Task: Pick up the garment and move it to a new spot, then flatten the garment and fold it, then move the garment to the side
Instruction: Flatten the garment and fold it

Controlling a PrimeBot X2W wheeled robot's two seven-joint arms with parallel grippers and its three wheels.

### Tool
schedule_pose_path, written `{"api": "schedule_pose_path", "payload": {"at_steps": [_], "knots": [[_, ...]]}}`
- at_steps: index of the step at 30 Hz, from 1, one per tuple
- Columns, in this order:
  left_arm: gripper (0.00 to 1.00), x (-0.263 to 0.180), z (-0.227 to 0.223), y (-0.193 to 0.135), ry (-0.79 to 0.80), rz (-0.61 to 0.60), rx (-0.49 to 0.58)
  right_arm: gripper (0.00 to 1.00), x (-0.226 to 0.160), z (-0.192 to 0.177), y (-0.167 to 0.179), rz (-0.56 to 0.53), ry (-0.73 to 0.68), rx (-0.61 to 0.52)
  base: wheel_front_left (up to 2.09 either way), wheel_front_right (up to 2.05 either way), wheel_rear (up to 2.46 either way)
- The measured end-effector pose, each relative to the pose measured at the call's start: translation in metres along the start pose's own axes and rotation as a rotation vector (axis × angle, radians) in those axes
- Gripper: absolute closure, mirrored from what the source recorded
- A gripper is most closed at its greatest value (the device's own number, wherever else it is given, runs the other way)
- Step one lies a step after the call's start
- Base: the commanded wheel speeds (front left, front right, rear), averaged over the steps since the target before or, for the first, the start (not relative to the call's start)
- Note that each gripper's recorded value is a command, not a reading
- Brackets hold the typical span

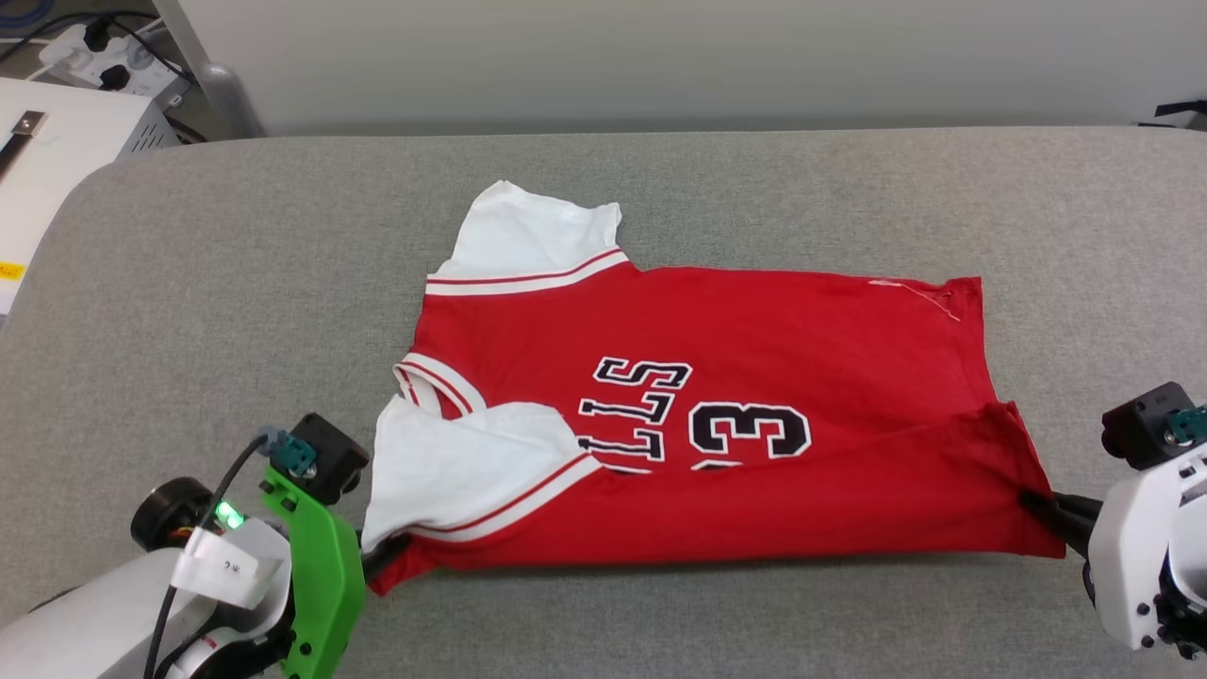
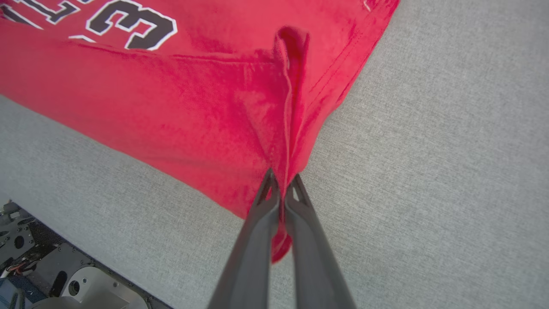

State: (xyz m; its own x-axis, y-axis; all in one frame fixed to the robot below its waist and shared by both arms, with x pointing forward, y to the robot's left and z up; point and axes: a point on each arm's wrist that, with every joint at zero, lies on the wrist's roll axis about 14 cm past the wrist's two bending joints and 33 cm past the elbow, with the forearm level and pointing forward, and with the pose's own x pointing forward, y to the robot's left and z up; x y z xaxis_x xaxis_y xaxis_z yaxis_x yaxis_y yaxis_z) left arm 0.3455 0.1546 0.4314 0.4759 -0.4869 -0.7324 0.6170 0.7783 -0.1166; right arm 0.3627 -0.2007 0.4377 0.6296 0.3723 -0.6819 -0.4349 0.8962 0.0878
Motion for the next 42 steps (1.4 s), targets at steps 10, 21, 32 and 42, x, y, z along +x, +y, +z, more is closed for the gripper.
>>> {"api": "schedule_pose_path", "payload": {"at_steps": [10, 21, 32, 42], "knots": [[1.0, 0.005, -0.028, -0.016, 0.065, -0.034, -0.067, 1.0, -0.007, -0.023, 0.0, -0.014, 0.054, 0.074, 0.0, 0.0, 0.0], [1.0, 0.037, -0.057, -0.006, 0.146, -0.033, -0.151, 0.91, 0.021, -0.073, -0.003, -0.043, 0.185, 0.158, 0.0, 0.0, 0.0], [0.0, 0.01, -0.016, 0.015, -0.058, 0.075, -0.114, 0.0, 0.009, 0.003, -0.007, -0.101, -0.204, 0.06, 0.0, 0.0, 0.0], [0.0, -0.028, 0.089, 0.05, -0.421, 0.226, 0.034, 0.0, -0.033, 0.095, 0.002, -0.188, -0.67, -0.001, 0.0, 0.0, 0.0]]}}
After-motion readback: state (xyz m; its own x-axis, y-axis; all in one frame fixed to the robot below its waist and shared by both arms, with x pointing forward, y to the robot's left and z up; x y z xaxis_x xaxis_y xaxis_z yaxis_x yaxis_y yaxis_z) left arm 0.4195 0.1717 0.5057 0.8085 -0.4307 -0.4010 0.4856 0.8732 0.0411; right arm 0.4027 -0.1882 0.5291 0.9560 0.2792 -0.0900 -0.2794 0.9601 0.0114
